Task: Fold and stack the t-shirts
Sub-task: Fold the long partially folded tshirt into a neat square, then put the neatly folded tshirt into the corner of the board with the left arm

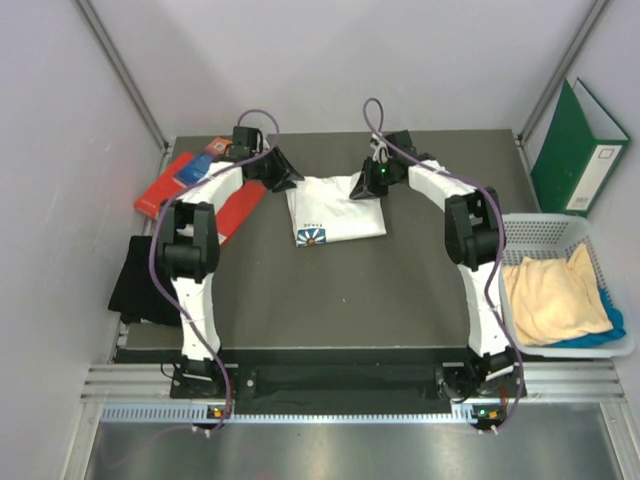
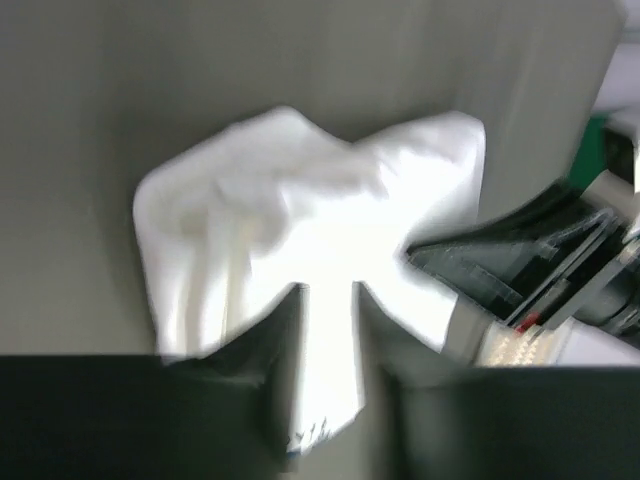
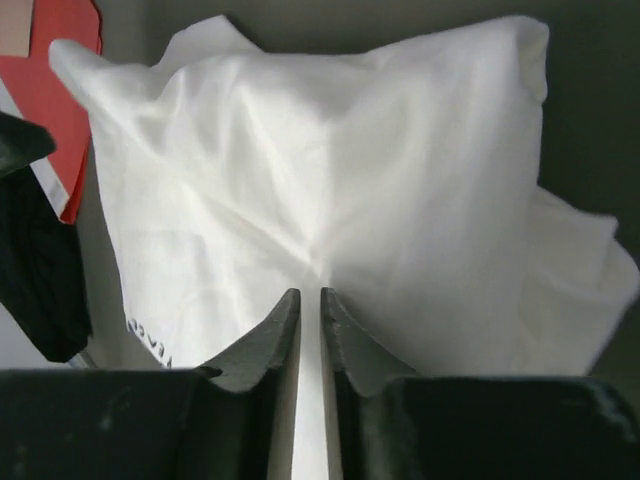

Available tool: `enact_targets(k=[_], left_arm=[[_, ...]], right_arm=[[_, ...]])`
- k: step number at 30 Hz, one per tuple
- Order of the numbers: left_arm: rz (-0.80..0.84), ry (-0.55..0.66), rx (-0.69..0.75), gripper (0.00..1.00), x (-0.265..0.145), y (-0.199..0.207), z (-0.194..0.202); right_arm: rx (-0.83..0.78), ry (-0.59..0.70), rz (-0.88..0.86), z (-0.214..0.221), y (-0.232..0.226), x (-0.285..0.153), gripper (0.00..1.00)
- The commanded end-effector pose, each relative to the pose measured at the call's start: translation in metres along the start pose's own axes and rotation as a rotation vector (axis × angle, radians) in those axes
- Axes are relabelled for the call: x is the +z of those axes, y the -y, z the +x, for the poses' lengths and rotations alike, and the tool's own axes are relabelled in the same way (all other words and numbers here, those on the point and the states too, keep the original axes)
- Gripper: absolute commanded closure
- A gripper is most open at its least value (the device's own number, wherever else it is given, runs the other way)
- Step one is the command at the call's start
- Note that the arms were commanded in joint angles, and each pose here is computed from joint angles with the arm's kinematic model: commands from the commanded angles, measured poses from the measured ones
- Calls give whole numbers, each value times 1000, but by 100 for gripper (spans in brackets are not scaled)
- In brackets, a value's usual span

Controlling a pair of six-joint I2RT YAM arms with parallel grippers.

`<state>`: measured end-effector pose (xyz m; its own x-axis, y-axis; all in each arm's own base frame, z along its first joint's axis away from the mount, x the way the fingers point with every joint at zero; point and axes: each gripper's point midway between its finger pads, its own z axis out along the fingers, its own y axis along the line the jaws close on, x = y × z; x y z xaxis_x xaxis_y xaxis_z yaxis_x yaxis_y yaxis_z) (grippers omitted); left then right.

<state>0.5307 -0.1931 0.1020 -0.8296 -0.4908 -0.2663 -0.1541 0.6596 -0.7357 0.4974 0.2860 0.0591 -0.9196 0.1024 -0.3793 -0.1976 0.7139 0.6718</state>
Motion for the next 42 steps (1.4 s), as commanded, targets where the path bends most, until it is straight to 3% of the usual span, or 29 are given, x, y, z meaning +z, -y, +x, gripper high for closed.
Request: enact_targets(k=[1,2,4,14,25,29,31,32,34,35,39,42], left_arm=[[2,60,159,44,-79,42,11],[-56,55,148,16,-81,25,19],[-102,47,153,1,-93,14,31],[-363,-122,64,1,-68,-83,84],[-314,-200,56,3,-20,-95,94],[-286,-226,24,13,7,-95,107],[-273,-234,25,26,18,-88,110],[-279,-243,15,36,25,-91,113],[-274,-241,32,87,34,-84,114],[-296,-255,24,100,38,-90,117],[-386,-256,43,100,27,-95,111],[-442,-262,102,100,-4,-93,112]], right_arm=[[-208,130,109,-29,-34,-80,79],[-223,142,120,-28,-41,-95,74],[-239,155,150,-27,-42,-106,72],[-198,174,220,-8,-45,-142,69],[-170,212,298,7,-41,-172,69],[-166,206,300,12,-39,-173,69],[-167,197,296,13,-41,-174,68],[-173,193,296,14,-41,-175,68],[-175,189,293,15,-43,-178,68],[-184,185,295,16,-43,-179,67],[-200,174,297,21,-45,-185,67],[-216,165,298,25,-47,-191,66]])
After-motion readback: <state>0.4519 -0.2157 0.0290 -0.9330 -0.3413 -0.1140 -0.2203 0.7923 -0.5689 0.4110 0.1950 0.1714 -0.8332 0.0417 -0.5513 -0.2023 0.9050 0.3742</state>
